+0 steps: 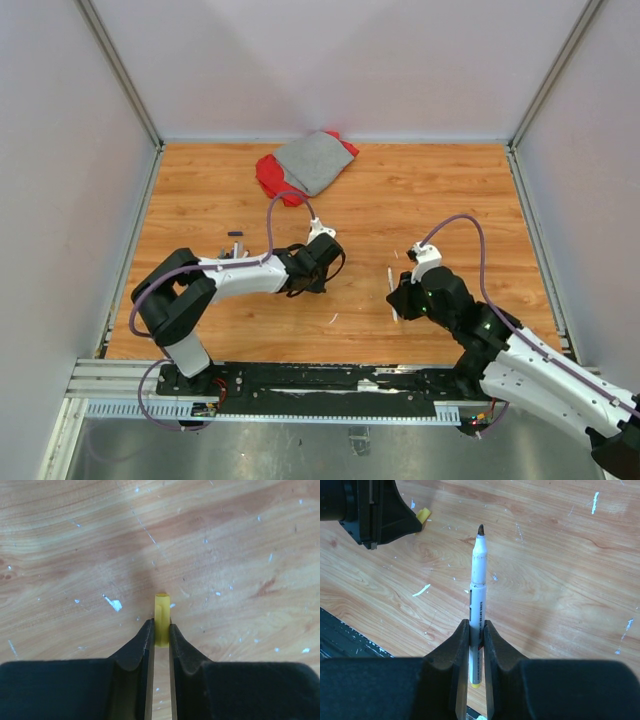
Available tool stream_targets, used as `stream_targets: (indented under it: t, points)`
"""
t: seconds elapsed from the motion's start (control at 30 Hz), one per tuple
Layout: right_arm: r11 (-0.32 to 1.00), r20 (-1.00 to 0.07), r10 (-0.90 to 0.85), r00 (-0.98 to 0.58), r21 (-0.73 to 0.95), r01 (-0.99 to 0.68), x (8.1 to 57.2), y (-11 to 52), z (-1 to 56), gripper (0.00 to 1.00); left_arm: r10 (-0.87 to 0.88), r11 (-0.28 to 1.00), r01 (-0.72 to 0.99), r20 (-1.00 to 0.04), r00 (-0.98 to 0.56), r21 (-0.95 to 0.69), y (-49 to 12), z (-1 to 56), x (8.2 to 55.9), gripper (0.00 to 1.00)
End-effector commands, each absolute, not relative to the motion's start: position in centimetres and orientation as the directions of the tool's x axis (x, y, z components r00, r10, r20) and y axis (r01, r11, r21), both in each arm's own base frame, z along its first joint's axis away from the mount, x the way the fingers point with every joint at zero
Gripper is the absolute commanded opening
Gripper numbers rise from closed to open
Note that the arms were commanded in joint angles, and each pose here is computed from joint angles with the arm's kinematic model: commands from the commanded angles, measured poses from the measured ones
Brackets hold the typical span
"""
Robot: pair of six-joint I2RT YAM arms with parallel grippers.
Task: Insert the pens into the pen caps
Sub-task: Adjust the pen cap at the center of the board.
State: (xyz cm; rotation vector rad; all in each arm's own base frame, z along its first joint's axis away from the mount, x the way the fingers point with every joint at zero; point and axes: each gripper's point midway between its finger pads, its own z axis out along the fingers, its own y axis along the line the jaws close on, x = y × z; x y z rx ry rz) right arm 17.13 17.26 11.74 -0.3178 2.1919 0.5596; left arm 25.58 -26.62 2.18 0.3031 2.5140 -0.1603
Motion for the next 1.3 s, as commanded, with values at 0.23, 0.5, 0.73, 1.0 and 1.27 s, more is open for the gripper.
stream_targets:
  t: [0.23,0.5,0.73,1.0,1.27]
  points:
    - [0.869,-0.834,-0.019,-0.552,0.26,-0.422,17.7,16.8,15.1,0.01,0.481,0.797,0.603,-0.571,-0.665,-0.03,-27.1,4.2,22.1,0.13]
    - [0.875,-0.838,-0.017,-0.545,0.251,-0.413,17.7,16.3,15.5,0.01,0.498,0.816,0.577,-0.543,-0.676,0.029,-26.1,3.2,22.6,0.15]
    - [0.875,-0.839,-0.019,-0.544,0.249,-0.414,17.7,16.3,15.6,0.0,0.486,0.834,0.548,-0.549,-0.68,0.06,-25.5,3.1,23.0,0.37]
    - [0.873,-0.84,-0.02,-0.542,0.25,-0.419,17.7,16.4,15.8,0.01,0.455,0.852,0.521,-0.563,-0.69,0.05,-25.0,3.7,22.8,0.5]
    - [0.869,-0.84,-0.019,-0.542,0.254,-0.424,17.6,16.5,15.9,0.0,0.419,0.885,0.463,-0.535,-0.734,0.057,-23.8,3.1,22.2,0.48]
